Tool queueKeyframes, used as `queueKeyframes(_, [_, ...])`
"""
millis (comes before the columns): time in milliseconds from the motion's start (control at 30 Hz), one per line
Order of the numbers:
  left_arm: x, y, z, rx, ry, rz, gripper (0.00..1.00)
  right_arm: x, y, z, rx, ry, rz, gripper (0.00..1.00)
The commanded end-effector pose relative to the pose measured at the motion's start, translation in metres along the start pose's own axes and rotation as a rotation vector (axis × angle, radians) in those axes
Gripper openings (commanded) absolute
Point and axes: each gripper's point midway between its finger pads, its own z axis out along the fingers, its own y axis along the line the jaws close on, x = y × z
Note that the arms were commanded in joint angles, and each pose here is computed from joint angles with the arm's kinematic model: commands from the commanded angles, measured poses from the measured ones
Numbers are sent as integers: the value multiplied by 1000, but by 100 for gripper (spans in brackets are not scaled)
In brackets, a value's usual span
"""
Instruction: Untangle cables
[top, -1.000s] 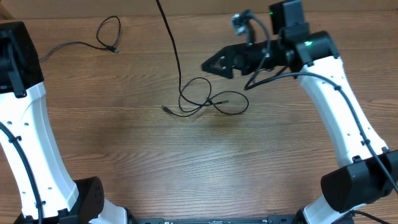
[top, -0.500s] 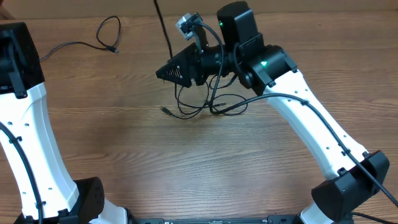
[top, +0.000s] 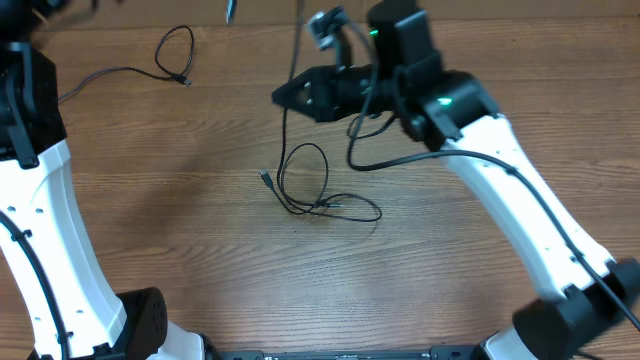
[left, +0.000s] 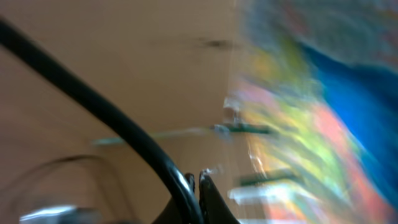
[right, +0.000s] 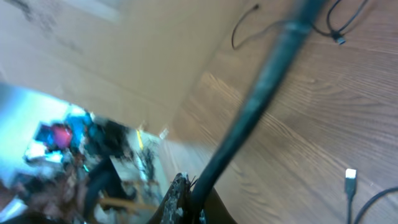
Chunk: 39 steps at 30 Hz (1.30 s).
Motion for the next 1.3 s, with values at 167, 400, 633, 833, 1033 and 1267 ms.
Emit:
queueKeyframes(167, [-38, 94, -17, -413, -158, 378, 4, -34, 82, -104, -163, -173, 139, 4])
queueKeyframes(400, [-22, 132, -29, -560, -38, 451, 4, -74, 121, -158, -272, -353, -27, 4])
queueKeyframes(633, [-11, 148, -37, -621, 30, 471, 13, -84, 106, -167, -226, -403, -40, 4])
queueKeyframes(833, [-3, 159, -43, -660, 77, 472, 38, -85, 59, -155, -66, -424, 19, 4])
queueKeyframes(1033, [6, 160, -40, -644, 118, 458, 100, -80, 50, -146, -43, -397, 48, 4])
queueKeyframes(1267, [49, 116, -17, -347, 294, 343, 100, -60, 65, -119, -75, -309, 14, 4])
